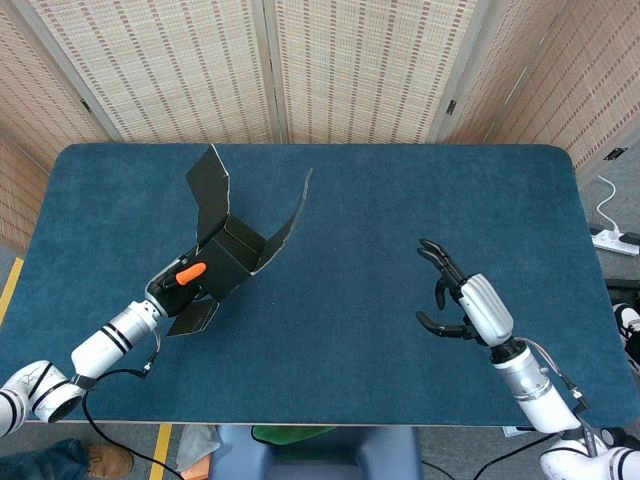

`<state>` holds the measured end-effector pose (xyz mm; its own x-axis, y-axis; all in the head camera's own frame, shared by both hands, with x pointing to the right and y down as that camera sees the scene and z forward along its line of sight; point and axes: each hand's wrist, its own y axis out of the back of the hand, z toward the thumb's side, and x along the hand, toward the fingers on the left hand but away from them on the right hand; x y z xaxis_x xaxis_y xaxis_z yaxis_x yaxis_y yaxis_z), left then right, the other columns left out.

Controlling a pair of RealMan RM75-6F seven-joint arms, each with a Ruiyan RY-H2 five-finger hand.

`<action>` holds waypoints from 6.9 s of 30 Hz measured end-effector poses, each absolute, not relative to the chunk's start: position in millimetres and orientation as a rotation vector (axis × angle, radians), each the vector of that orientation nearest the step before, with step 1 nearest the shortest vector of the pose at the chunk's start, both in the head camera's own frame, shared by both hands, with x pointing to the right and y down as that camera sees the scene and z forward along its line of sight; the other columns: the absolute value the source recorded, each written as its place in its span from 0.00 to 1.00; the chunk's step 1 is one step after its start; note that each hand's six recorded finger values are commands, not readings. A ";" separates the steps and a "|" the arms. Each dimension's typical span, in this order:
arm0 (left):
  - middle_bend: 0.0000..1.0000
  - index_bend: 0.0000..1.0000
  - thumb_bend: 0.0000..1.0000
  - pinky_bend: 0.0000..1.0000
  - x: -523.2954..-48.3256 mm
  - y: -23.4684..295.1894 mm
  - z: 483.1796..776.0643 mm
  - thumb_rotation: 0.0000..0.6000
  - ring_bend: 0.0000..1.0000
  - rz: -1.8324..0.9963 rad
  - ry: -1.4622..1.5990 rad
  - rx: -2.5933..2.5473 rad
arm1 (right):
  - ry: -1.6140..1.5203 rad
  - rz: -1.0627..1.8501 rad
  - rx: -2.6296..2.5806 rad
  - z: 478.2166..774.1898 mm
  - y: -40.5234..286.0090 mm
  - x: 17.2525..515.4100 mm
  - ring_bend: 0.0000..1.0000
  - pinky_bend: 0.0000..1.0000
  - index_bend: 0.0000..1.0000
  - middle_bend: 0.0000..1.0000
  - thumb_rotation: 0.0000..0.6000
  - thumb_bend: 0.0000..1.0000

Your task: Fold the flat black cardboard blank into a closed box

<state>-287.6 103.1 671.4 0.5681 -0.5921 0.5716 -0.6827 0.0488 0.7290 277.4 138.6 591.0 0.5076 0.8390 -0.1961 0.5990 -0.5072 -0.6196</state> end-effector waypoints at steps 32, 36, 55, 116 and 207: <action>0.33 0.36 0.17 0.89 -256.4 138.6 689.2 1.00 0.60 0.419 -1.019 2.081 | -0.913 0.445 -2.111 612.2 97.8 64.5 0.72 1.00 0.01 0.15 1.00 0.07; 0.33 0.36 0.17 0.88 -256.1 141.7 695.1 1.00 0.60 0.471 -1.014 2.150 | -0.826 0.464 -2.072 617.4 104.0 60.3 0.73 1.00 0.06 0.17 1.00 0.07; 0.29 0.35 0.17 0.88 -236.3 168.3 738.7 1.00 0.60 0.643 -1.026 2.335 | -0.549 0.522 -1.875 667.2 139.0 48.1 0.78 1.00 0.35 0.41 1.00 0.06; 0.12 0.06 0.17 0.86 -228.4 197.9 758.9 1.00 0.60 0.925 -0.930 2.645 | -0.293 0.536 -1.779 702.7 175.4 64.3 0.79 1.00 0.45 0.43 1.00 0.06; 0.09 0.18 0.17 0.40 -231.9 195.4 750.0 1.00 0.10 0.939 -1.130 2.598 | -0.138 0.552 -1.699 696.4 158.2 95.8 0.75 1.00 0.00 0.05 1.00 0.01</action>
<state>-231.9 195.4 750.0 0.5185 -0.6057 0.6036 -0.7041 -0.7030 -0.1006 95.8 158.2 696.4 0.8771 0.3894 -0.2813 -0.2119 -0.2120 -0.9540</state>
